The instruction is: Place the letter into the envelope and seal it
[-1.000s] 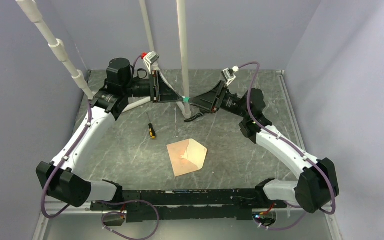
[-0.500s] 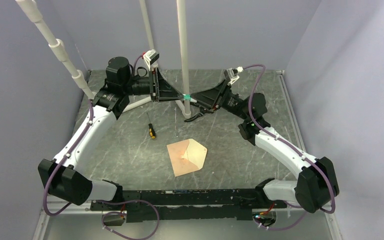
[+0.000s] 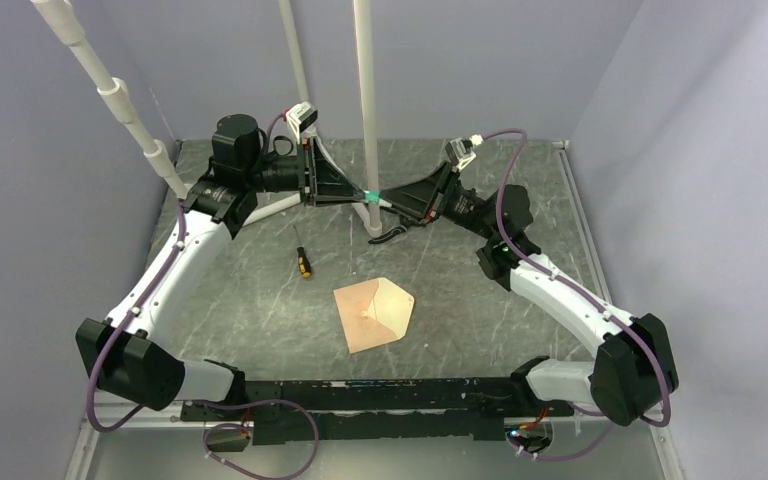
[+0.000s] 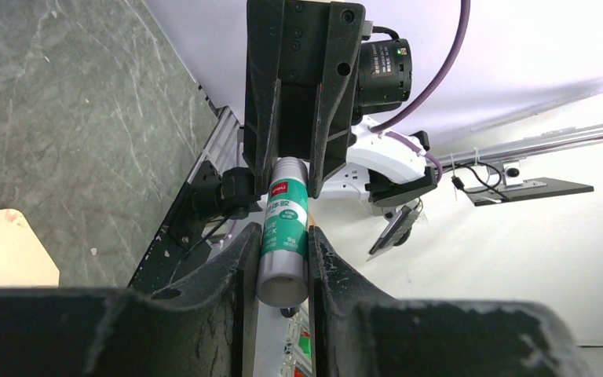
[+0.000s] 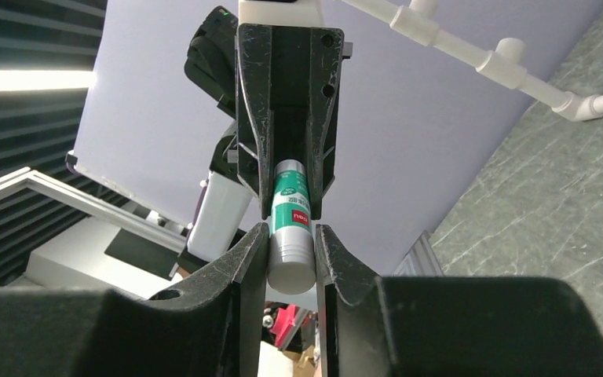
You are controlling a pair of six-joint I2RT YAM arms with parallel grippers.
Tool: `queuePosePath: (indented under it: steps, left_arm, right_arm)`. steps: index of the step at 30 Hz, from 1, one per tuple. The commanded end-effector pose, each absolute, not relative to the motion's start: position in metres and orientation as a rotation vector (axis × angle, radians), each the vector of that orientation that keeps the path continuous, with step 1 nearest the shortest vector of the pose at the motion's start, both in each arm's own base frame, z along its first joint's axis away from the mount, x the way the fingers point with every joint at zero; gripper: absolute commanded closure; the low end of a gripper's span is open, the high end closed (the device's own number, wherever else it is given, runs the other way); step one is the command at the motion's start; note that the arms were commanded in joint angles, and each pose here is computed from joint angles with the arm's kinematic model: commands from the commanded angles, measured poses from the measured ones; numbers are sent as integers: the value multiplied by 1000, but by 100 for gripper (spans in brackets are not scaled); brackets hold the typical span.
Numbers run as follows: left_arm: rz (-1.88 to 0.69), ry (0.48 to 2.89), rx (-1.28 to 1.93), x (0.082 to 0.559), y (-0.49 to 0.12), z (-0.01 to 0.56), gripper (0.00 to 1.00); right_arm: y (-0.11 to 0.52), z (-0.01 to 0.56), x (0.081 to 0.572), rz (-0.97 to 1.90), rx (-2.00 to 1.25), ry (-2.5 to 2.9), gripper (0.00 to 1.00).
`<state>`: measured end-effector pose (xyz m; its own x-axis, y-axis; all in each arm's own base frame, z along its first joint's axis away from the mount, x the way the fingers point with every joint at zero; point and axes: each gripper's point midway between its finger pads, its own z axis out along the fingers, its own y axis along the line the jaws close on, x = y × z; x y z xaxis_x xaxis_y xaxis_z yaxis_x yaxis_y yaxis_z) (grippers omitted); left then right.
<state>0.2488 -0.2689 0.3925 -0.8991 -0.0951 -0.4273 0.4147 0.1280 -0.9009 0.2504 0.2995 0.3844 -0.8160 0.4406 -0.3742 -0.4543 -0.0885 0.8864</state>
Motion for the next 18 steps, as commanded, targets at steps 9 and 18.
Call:
queuePosePath:
  steps: [9, 18]
  left_arm:
    - [-1804, 1973, 349, 251, -267, 407, 98]
    - [-1828, 1967, 364, 250, -269, 409, 97]
  right_arm:
    - [294, 417, 229, 1967, -176, 1470, 67]
    - [296, 418, 228, 1966, -203, 1479, 75]
